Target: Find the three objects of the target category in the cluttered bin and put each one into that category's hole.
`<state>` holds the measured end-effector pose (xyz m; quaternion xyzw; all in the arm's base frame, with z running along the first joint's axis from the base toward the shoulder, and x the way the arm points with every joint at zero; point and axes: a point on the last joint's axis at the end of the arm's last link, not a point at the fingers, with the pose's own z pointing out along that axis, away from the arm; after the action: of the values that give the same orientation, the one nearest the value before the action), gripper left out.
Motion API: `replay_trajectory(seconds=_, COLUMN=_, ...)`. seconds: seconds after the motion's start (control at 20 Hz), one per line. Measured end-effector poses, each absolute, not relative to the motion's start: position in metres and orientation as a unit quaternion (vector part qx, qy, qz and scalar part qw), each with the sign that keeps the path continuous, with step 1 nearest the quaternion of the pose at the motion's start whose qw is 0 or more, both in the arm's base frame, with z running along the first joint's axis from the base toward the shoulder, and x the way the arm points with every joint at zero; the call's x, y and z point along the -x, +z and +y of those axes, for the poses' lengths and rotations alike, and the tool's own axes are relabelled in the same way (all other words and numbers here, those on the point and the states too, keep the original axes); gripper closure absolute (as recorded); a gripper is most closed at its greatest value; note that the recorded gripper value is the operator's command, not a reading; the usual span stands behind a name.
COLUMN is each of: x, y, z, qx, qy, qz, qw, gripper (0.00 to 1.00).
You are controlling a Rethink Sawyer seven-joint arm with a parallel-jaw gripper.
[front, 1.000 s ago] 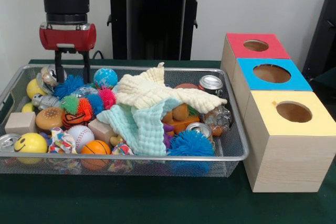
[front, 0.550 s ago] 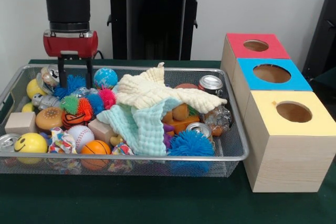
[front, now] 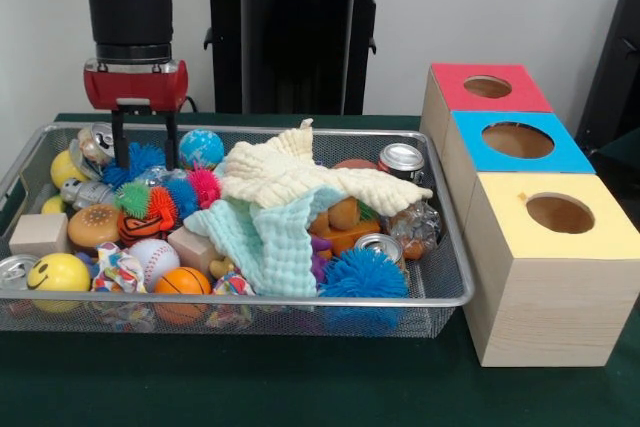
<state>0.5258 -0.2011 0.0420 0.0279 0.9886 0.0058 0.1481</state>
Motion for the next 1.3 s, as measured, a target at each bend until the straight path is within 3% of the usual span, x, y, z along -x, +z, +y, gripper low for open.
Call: replay_trajectory(seconds=1.3, x=-0.529, y=0.019, z=-0.16, qx=-0.006, qy=0.028, qz=0.986, qw=0.164, gripper=0.0)
